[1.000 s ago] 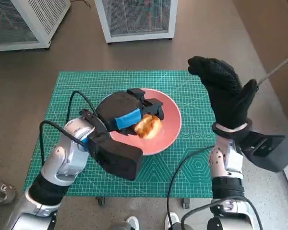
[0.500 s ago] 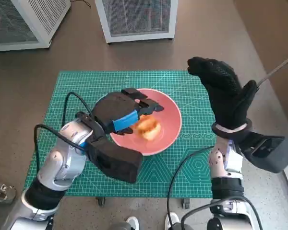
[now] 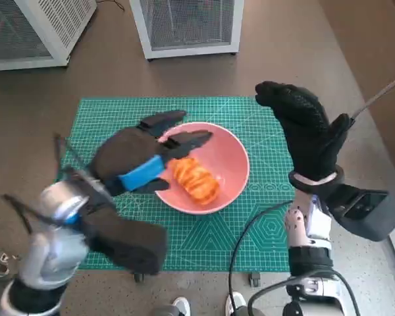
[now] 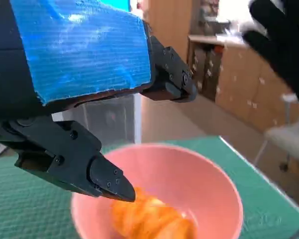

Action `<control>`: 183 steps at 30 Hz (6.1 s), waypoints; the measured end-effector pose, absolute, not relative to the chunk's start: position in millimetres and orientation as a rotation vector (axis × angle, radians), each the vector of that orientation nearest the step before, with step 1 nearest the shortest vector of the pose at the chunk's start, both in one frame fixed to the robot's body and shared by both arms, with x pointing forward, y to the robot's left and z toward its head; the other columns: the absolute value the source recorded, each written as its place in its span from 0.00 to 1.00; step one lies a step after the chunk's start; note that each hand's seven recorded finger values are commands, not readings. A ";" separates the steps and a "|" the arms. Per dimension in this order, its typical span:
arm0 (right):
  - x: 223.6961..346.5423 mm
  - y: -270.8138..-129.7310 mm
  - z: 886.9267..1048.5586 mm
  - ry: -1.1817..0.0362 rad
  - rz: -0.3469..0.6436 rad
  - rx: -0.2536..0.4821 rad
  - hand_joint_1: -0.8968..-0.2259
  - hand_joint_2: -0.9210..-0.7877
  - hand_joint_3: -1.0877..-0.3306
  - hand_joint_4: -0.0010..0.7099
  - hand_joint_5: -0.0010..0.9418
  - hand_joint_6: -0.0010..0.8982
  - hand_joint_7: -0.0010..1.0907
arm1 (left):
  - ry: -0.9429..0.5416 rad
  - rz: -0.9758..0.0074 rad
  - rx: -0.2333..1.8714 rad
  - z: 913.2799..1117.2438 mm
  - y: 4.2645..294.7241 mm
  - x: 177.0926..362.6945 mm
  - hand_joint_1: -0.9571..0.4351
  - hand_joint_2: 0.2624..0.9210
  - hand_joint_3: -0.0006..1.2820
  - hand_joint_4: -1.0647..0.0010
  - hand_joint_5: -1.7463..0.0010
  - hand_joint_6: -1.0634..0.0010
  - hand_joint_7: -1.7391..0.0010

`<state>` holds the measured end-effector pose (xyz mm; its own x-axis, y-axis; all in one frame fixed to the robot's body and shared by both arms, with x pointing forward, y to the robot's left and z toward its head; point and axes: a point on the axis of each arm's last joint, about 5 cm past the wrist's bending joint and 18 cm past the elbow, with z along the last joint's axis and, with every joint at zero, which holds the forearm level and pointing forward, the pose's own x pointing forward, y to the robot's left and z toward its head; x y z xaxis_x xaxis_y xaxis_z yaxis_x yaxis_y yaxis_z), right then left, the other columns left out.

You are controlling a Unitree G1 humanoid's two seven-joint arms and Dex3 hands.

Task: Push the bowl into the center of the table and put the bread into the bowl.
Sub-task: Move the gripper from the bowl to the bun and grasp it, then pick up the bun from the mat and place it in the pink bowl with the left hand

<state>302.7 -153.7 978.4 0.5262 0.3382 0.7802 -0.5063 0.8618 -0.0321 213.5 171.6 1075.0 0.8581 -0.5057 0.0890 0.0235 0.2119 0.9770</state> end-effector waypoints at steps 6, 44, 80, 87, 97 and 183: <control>302.1 -152.6 978.2 -0.875 0.519 0.214 0.43 0.00 0.58 0.33 0.00 0.37 0.02 | -0.388 -0.324 1.282 1087.5 195.8 194.5 0.61 0.74 0.00 0.87 1.00 0.68 1.00; 302.4 -148.7 975.7 -0.841 0.541 0.257 0.41 0.00 0.58 0.33 0.00 0.36 0.02 | 0.195 -0.382 1.244 1097.0 248.8 139.9 0.76 0.71 0.00 0.92 1.00 0.73 1.00; 303.2 -158.4 975.8 -0.838 0.552 0.235 0.43 0.00 0.58 0.32 0.00 0.36 0.02 | 0.431 -0.283 1.280 1011.6 237.5 178.7 0.69 0.77 0.01 0.82 0.99 0.67 0.99; 303.2 -160.2 976.3 -0.839 0.551 0.228 0.43 0.00 0.58 0.32 0.00 0.36 0.02 | 0.472 -0.249 1.296 1005.6 235.8 184.4 0.70 0.81 0.02 0.75 0.99 0.61 0.98; 303.0 -160.5 977.1 -0.842 0.553 0.224 0.44 0.00 0.58 0.32 0.00 0.36 0.02 | 0.529 -0.243 1.284 990.9 233.1 190.6 0.72 0.87 0.03 0.59 0.97 0.46 0.97; 301.5 -162.8 975.8 -0.863 0.528 0.203 0.43 0.00 0.58 0.33 0.00 0.36 0.02 | -0.410 -0.376 1.341 1100.7 133.4 241.8 0.69 0.98 0.02 0.28 0.33 0.35 0.42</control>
<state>301.5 -162.8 975.8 0.5320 0.3591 0.7668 -0.5196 0.8535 -0.0392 241.8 133.4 1100.7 0.8708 -0.4866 0.0696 0.0273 0.1894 0.9815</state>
